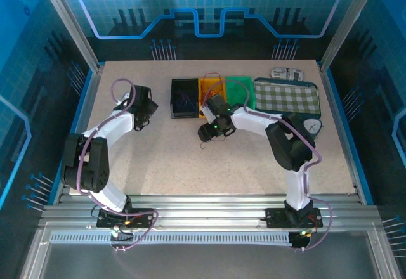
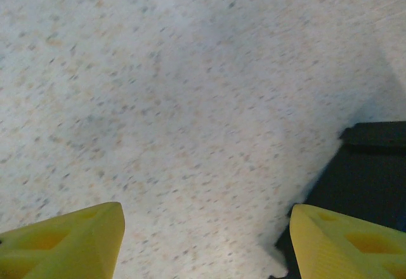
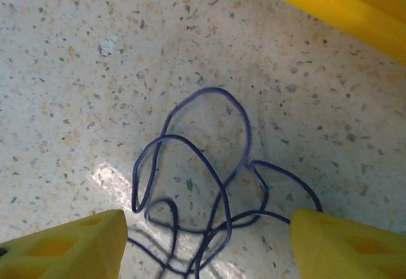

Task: Untangle the cables

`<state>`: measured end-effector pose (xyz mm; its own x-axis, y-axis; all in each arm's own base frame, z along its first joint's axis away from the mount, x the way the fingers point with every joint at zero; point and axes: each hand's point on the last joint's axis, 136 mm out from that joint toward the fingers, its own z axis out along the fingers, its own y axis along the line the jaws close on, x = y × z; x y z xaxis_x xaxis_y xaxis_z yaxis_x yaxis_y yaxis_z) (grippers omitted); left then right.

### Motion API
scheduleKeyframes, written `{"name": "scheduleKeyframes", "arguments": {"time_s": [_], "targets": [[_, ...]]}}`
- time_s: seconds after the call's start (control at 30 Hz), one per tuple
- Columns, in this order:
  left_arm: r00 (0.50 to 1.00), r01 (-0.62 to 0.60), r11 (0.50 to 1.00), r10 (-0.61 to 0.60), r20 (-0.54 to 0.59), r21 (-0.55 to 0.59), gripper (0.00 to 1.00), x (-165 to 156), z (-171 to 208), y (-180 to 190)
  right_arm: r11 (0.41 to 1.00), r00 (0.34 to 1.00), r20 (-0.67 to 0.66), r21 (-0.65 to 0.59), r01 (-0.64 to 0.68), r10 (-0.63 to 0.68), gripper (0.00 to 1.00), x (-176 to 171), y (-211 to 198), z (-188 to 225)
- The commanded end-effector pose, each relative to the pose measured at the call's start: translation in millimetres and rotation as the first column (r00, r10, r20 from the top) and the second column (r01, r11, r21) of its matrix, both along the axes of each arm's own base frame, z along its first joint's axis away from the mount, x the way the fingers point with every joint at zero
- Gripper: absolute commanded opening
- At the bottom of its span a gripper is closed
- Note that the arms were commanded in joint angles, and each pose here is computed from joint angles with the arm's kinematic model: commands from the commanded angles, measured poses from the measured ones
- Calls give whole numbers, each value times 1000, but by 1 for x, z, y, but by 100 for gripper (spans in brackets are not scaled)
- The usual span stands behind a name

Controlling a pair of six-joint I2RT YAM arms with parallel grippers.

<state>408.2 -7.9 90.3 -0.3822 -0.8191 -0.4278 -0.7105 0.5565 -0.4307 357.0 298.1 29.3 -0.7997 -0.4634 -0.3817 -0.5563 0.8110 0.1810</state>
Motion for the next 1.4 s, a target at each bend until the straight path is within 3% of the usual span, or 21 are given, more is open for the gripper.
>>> {"name": "scheduleKeyframes", "arguments": {"time_s": [0.0, 0.07, 0.13, 0.27, 0.33, 0.43, 0.6, 0.8, 1.0, 1.07, 1.17, 1.37], "targets": [[998, -53, 998, 54, 24, -21, 68, -5, 7, 3, 993, 997, -40, -92, -71, 68, 67, -13, 6, -16], [998, -50, 999, 51, 27, -18, 68, -3, 8, 3, 982, 995, -40, -163, -95, 90, 62, -19, 3, -28], [999, -41, 999, 41, 33, -16, 68, 1, 10, 2, 971, 994, -52, -215, -101, 92, 49, -25, -3, -38], [999, -30, 999, 31, 28, -38, 68, 5, 7, -2, 970, 997, -44, -231, -79, 71, 7, -28, -11, -44], [999, -30, 998, 31, 23, -53, 68, 6, 4, -5, 980, 998, -7, -186, -69, 69, 0, -23, -6, -30], [1000, -27, 997, 28, 12, -73, 68, 7, -3, -8, 997, 995, 65, -37, -74, 76, 0, -14, 12, 11], [1000, -27, 995, 29, 11, -99, 68, 8, -8, -13, 967, 985, 132, 216, -139, 112, 0, 4, 53, 91], [999, -22, 995, 24, 21, -96, 68, 7, -6, -12, 952, 979, 191, 279, -124, 72, 0, 50, 79, 131], [999, -15, 998, 17, 33, -68, 68, 5, 3, -8, 960, 983, 184, 272, -68, 18, 6, 111, 94, 116], [999, -12, 998, 14, 36, -58, 68, 5, 6, -7, 971, 988, 148, 239, 0, -36, 14, 132, 90, 93], [999, -4, 999, 6, 49, -49, 68, 6, 11, -5, 968, 984, 135, 236, 81, -115, 36, 152, 81, 83], [998, 10, 1000, -9, 55, -25, 69, 9, 16, 0, 946, 947, 249, 298, 123, -202, 53, 160, 70, 124]]}}
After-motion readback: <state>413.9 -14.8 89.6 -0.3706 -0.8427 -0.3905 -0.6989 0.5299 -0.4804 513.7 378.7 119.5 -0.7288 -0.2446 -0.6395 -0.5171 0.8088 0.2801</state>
